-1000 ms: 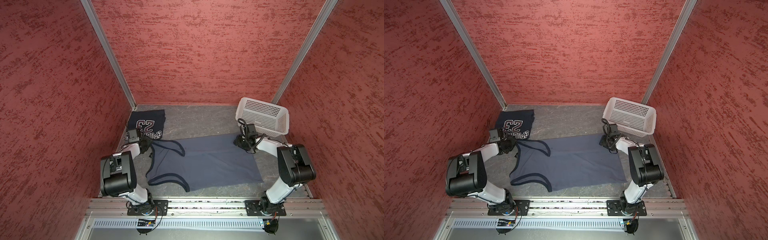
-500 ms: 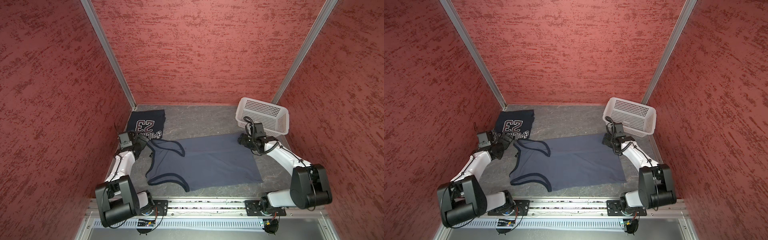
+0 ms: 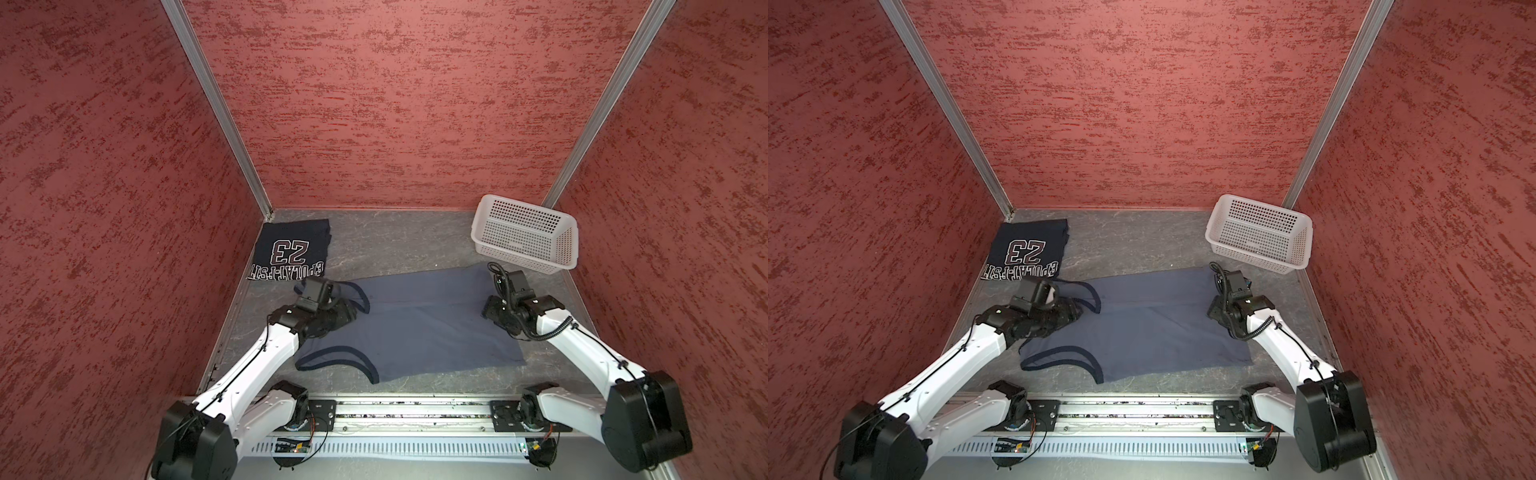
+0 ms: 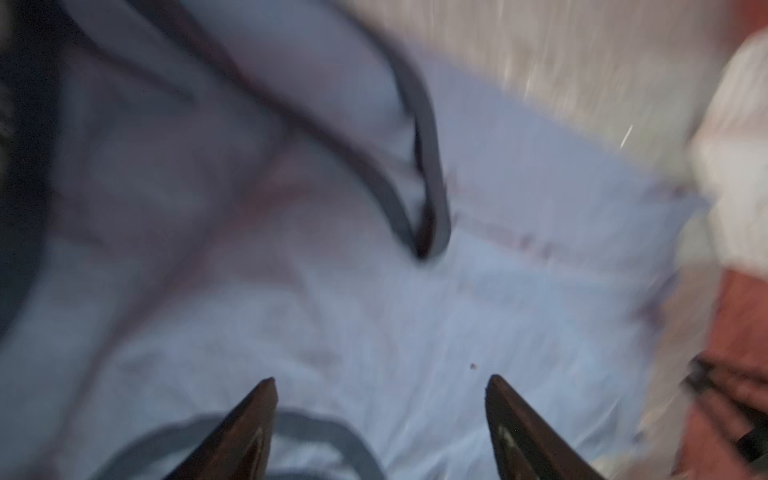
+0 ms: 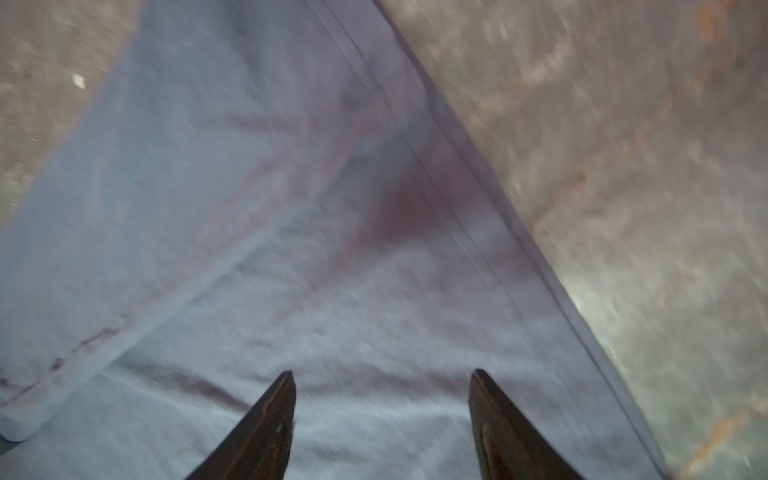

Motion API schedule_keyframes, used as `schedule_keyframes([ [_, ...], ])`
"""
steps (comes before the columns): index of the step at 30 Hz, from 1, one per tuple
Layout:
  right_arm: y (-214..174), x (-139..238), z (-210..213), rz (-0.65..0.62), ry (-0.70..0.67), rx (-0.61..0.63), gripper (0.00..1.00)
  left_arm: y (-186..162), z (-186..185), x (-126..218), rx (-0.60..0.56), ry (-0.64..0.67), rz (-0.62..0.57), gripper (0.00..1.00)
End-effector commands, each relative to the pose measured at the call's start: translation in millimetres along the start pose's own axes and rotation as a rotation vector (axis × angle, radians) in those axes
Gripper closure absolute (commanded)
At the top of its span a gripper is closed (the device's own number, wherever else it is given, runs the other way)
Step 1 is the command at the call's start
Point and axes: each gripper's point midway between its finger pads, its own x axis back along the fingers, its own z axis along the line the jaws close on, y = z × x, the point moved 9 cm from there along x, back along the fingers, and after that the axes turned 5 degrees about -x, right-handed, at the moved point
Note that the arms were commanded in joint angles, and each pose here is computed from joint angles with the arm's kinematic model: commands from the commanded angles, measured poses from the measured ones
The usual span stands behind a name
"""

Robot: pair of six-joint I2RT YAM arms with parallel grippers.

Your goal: Fold and stack the tank tops

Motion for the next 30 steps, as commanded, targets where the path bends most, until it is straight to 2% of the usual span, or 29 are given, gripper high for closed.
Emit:
schedule_keyframes([
  [1, -13.7, 1.6, -17.1, 0.006, -0.089, -0.103, 0.33, -41.1, -6.0, -8.3, -0.062, 0.078, 0.144, 0.25],
  [9, -16.9, 3.7, -23.1, -0.015, -0.142, -0.09, 0.33, -107.2, -48.9, -24.5, -0.224, 0.082, 0.278, 0.28],
  [13, -17.3, 3.7, -24.5, -0.017, -0.153, -0.09, 0.33, -117.6, -50.7, -34.6, -0.231, 0.102, 0.289, 0.37],
  [17, -18.1, 4.2, -26.9, -0.017, -0.172, -0.092, 0.33, -117.6, -53.7, -38.4, -0.227, 0.087, 0.269, 0.5],
  [24, -19.4, 4.1, -29.0, -0.01, -0.188, -0.09, 0.33, -106.1, -69.0, -35.0, -0.246, 0.024, 0.197, 0.8],
  [30, -21.4, 6.4, -31.5, -0.011, -0.199, -0.099, 0.34, -69.3, -72.1, -37.0, -0.201, -0.033, 0.104, 0.91],
])
